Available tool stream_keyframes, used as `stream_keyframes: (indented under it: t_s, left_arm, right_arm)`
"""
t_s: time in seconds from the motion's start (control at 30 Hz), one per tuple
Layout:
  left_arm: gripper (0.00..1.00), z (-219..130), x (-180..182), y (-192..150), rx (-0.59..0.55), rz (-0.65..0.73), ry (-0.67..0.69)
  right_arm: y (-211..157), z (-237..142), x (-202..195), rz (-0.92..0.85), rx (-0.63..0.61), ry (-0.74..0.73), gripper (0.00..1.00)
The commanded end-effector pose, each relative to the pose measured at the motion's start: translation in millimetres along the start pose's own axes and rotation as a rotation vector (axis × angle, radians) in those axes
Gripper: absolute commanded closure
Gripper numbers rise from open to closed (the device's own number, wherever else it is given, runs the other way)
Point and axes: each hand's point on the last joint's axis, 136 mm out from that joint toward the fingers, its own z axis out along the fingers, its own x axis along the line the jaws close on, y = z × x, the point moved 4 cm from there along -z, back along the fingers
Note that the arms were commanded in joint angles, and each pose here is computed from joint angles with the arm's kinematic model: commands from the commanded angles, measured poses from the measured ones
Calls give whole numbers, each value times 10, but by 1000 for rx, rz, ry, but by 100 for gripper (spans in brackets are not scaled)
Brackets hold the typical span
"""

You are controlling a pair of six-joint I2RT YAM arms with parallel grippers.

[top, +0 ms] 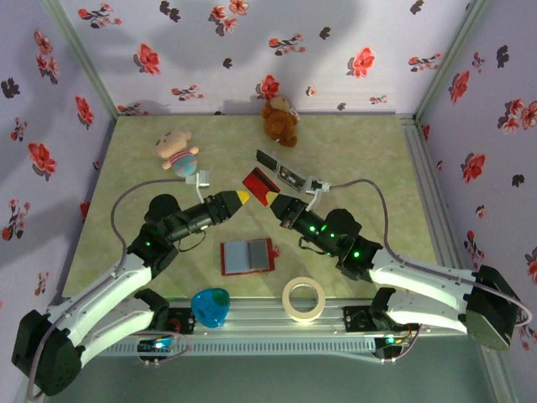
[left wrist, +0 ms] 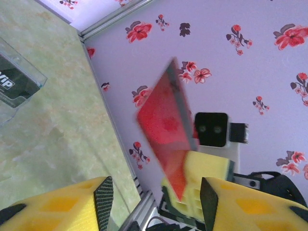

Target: Put the credit cards into the card holder

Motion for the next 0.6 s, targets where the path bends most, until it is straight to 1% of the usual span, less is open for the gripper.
stream_keyframes:
  t_s: [0.0,0.1,0.2,0.27,0.33,0.4,0.47,0.53,0.57]
  left_arm:
    - [47,41,-93,74,-39,2,-37]
    - [47,61,-114,68,-41,9,-48]
    - [49,60,-122,81,-49,10,-45]
    - [53,48,-133,91,-62,10,-53]
    - [63,33,-114,101,-86,9,-59]
    - [76,27,-94,115,-106,3,-61]
    - [90,30,-106,114,-103,4,-67]
    - [99,21,-116,109,-101,15,-71]
    - [100,14,-114,109,-104,19,-69]
  right_arm:
    - [112,-18,121,38,-103,58,100]
    - [36,24,95,36,-85,42,100]
    - [-84,51,-1,78,-86,15,100]
    - [-153,59,-32,106,-93,25,100]
    - [-212,54,-66,116,-101,26,100]
    - [-254,42,-81,118,-104,19,100]
    - [-298,26,-98,112,-106,3,100]
    - [-336,16,-109,106,-96,-2,100]
    - [-351,12,-103,102,-92,2,100]
